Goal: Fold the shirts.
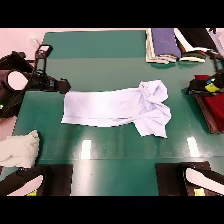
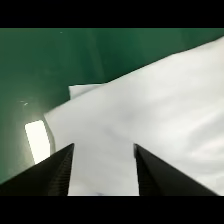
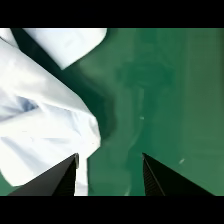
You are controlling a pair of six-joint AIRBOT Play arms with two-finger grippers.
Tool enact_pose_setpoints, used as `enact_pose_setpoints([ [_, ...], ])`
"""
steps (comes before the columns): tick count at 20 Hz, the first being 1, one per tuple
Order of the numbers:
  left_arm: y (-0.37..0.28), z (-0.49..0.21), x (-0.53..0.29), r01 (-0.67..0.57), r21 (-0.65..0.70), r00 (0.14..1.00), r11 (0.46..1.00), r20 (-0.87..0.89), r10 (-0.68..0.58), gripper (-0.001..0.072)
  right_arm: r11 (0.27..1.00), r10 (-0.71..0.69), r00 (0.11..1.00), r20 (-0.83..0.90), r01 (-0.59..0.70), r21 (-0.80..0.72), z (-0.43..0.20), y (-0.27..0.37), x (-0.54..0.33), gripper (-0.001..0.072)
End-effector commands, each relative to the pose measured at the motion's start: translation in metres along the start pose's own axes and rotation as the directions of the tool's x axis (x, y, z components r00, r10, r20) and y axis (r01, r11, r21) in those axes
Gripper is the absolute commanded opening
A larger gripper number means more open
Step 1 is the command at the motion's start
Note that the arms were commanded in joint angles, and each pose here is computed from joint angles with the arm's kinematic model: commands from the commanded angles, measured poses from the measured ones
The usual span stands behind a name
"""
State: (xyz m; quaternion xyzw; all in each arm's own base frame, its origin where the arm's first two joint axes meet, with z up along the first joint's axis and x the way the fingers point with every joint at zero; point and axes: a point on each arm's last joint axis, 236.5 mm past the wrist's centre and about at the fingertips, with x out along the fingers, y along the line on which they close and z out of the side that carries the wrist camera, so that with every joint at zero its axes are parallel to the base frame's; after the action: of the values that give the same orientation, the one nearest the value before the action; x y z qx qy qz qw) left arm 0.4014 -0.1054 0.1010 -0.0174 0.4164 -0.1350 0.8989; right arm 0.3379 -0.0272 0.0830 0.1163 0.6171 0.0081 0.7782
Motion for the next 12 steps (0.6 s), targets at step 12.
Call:
enact_pose_setpoints([
  [12,0.077,-0.173,0.031,-0.037,-0.474,0.935,0.880,-0.326,-0.136,0.0453,0.983,0.163,0.987,0.010,-0.162,-0.088,0.002,0.039,-0.004,0.0451],
])
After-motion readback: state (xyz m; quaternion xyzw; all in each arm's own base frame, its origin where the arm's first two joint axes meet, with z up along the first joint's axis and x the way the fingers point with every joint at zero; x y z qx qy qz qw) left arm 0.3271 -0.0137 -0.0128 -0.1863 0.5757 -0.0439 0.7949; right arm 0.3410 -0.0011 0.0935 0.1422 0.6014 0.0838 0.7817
